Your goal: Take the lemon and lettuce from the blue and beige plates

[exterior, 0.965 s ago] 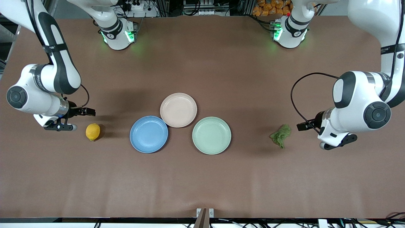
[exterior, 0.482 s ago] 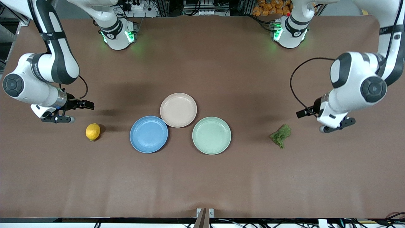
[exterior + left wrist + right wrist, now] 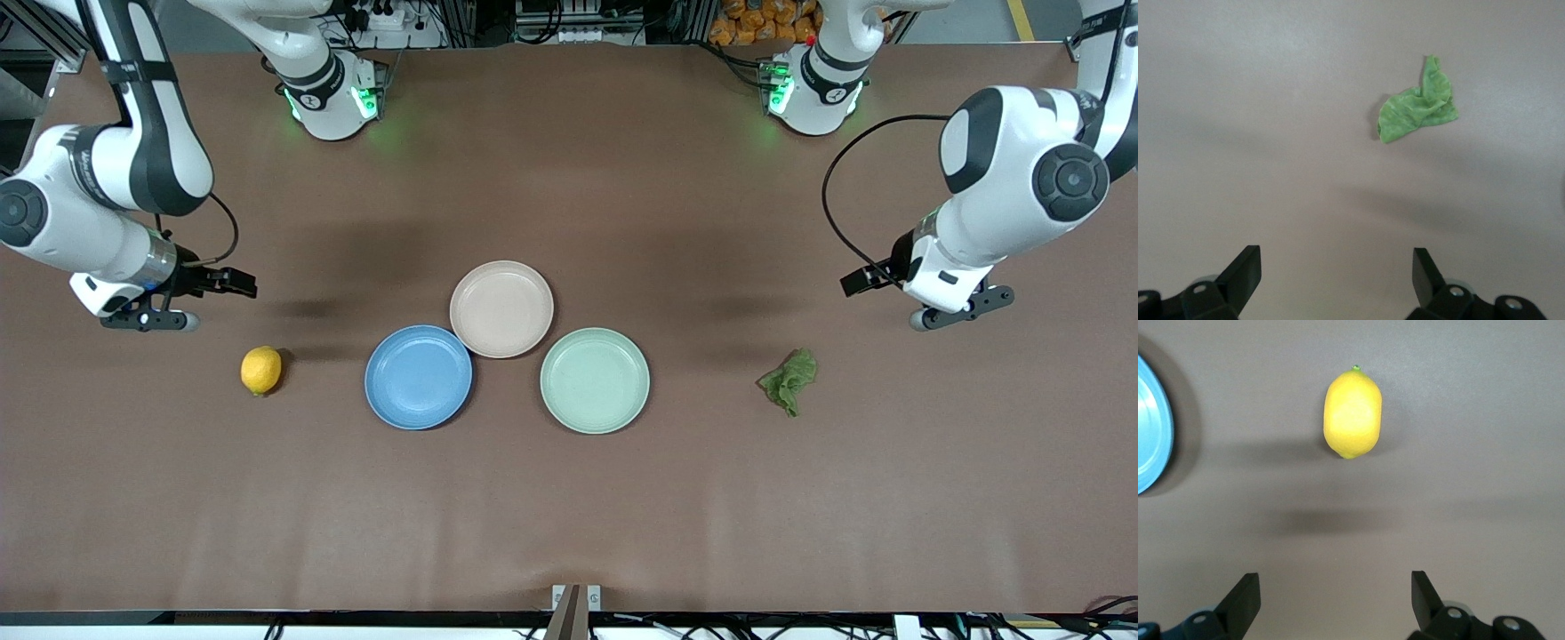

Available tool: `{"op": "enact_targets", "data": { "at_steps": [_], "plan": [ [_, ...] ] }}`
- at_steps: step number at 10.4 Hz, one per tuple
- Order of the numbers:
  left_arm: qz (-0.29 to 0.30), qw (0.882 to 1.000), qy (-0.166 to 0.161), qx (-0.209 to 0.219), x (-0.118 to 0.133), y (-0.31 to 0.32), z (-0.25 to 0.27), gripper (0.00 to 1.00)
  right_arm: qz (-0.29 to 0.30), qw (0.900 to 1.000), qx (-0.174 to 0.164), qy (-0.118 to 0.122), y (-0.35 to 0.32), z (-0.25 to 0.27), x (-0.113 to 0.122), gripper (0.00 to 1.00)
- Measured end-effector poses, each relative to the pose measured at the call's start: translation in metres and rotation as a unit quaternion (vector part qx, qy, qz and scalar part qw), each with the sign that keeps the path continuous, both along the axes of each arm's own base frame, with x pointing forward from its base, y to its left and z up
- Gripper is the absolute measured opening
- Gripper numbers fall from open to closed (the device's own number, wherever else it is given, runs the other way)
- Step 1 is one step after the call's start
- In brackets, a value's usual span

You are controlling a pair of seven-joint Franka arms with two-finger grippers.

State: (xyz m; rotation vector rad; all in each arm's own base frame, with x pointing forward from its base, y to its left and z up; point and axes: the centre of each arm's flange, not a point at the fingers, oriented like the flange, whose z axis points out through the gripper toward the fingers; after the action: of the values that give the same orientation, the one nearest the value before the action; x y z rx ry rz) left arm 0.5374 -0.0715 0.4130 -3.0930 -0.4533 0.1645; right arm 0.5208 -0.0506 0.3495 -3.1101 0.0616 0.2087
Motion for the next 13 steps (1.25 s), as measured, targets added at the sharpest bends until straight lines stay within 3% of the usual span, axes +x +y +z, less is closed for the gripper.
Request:
{"op": "enact_targets", "data": {
  "at_steps": [4,8,11,13],
  "plan": [
    [-0.005,0.999,-0.044,0.004,0.001,0.003,0.035,1.00,0.001,1.000,0.002,0.011,0.001,0.030,-0.007,1.00],
    [-0.029,0.994,-0.107,-0.004,-0.005,0.002,0.103,1.00,0.007,0.999,0.006,0.037,0.004,0.131,0.006,1.00],
    [-0.039,0.993,-0.114,-0.005,-0.004,-0.008,0.121,1.00,0.011,0.998,0.008,0.055,0.009,0.181,0.005,1.00],
    [-0.044,0.992,-0.116,-0.006,-0.004,-0.014,0.132,1.00,0.021,0.998,0.008,0.053,0.020,0.193,0.007,1.00]
  ]
}}
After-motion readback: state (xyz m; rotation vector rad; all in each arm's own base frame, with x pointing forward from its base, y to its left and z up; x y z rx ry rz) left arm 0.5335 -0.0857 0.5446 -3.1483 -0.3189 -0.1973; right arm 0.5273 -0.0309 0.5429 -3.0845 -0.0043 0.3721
